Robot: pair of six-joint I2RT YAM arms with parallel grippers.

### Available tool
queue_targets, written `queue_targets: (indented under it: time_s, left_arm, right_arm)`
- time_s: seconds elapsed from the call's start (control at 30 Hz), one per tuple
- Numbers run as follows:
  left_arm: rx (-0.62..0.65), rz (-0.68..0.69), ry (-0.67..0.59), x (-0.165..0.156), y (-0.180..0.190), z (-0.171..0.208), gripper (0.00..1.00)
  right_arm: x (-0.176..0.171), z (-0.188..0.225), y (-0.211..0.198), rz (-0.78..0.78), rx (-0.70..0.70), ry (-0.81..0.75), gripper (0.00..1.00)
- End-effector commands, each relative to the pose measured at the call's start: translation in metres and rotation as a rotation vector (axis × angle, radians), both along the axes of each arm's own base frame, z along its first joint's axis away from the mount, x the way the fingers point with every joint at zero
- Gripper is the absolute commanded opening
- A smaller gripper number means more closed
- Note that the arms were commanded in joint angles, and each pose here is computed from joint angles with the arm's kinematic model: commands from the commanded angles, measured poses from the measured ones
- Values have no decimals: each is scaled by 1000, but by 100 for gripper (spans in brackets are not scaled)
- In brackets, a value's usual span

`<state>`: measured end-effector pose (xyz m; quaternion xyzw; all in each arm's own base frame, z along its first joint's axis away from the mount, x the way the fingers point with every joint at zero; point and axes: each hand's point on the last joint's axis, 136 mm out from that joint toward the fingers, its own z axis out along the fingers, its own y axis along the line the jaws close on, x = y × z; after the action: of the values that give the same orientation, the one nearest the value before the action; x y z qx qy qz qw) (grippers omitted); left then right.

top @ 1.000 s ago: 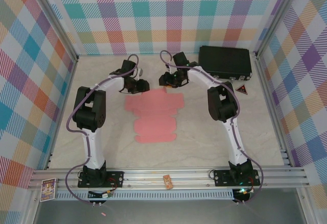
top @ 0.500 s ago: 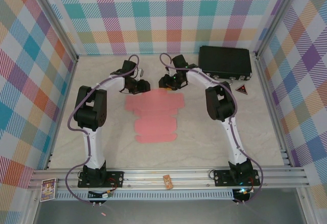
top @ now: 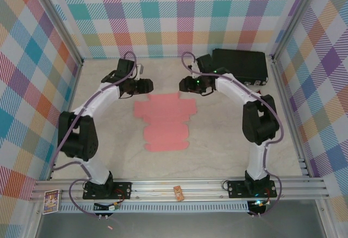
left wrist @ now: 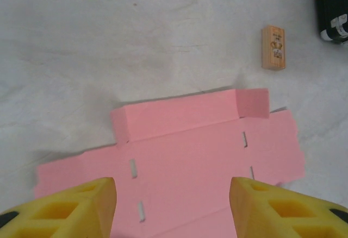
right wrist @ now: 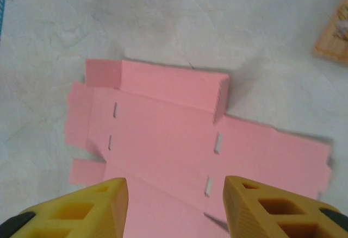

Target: Fold the paper box

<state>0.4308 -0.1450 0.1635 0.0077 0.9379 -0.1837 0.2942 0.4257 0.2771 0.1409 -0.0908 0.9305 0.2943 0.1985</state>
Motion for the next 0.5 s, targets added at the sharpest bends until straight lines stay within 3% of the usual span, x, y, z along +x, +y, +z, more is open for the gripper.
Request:
queue_targets:
  time_s: [0.0,0.13,0.23,0.47]
  left_arm:
    - [93,97,96,-37,28,-21,58]
    - [112,142,169,-75,41,-34,60]
    - [41,128,210,-93,32,-48,65]
    - [-52,126,289,-104,17,-83,69]
  right_arm:
    - [-24,-20,-19,-10,-55,34,50]
    - [-55,-41,-30,-24,-53,104,51]
    - [-71,-55,-28,-13,-13,159,52]
    - [-80,-79,-23,-26,30,212,56]
